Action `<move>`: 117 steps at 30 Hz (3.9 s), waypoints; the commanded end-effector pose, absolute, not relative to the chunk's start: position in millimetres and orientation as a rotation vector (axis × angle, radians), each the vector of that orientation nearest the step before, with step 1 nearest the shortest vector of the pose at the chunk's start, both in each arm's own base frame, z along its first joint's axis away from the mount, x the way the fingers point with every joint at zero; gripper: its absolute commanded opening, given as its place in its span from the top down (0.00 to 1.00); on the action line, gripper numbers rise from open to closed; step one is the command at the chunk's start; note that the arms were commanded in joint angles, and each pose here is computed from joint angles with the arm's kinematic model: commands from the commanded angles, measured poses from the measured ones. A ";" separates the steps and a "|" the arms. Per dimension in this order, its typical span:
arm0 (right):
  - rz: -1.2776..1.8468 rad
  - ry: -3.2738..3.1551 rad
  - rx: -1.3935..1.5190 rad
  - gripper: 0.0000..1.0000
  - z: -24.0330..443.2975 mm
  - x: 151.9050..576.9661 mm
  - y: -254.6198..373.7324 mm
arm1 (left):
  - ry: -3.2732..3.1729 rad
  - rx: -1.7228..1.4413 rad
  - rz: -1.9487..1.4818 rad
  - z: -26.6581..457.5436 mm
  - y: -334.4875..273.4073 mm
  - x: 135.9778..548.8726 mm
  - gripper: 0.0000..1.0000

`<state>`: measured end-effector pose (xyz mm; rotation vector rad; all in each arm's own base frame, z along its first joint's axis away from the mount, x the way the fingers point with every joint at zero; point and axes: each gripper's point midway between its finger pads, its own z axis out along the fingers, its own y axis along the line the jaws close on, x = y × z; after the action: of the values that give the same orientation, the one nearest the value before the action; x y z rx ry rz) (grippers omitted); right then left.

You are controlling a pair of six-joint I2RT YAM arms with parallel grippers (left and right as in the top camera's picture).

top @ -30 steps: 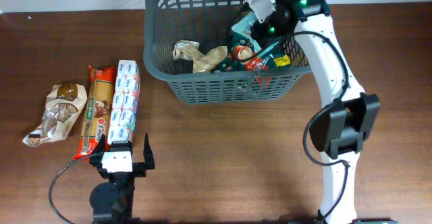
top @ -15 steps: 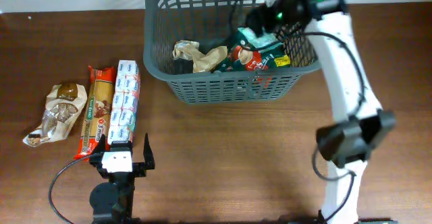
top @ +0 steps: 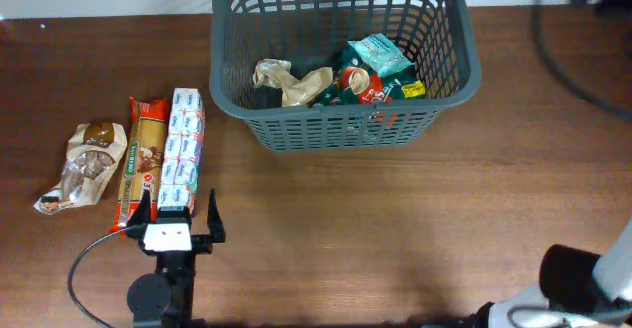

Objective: Pack container
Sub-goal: 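Reach the left gripper to the white tissue pack stack and grasp it, then lift the tissue packs into the basket and open the left gripper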

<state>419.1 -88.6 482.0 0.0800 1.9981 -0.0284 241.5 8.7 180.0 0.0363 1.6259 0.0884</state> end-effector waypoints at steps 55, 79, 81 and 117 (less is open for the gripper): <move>0.294 2.552 0.791 0.01 186.7 401.5 -181.5 | 3.164 0.295 -0.010 21.3 62.7 359.2 0.37; 0.294 2.552 0.791 0.01 186.7 401.5 -181.5 | 2.822 0.163 0.082 170.8 70.9 452.2 0.98; 0.294 2.552 0.792 0.01 186.7 401.5 -181.5 | 2.715 0.157 0.118 214.8 74.0 467.2 0.98; 0.294 2.552 0.791 0.01 186.7 401.5 -181.5 | 1.903 1.673 0.020 240.3 -230.7 498.9 0.98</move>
<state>402.2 -184.3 181.9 0.8002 2.5616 0.2898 498.3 -231.0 244.8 1.6487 1.9143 0.0279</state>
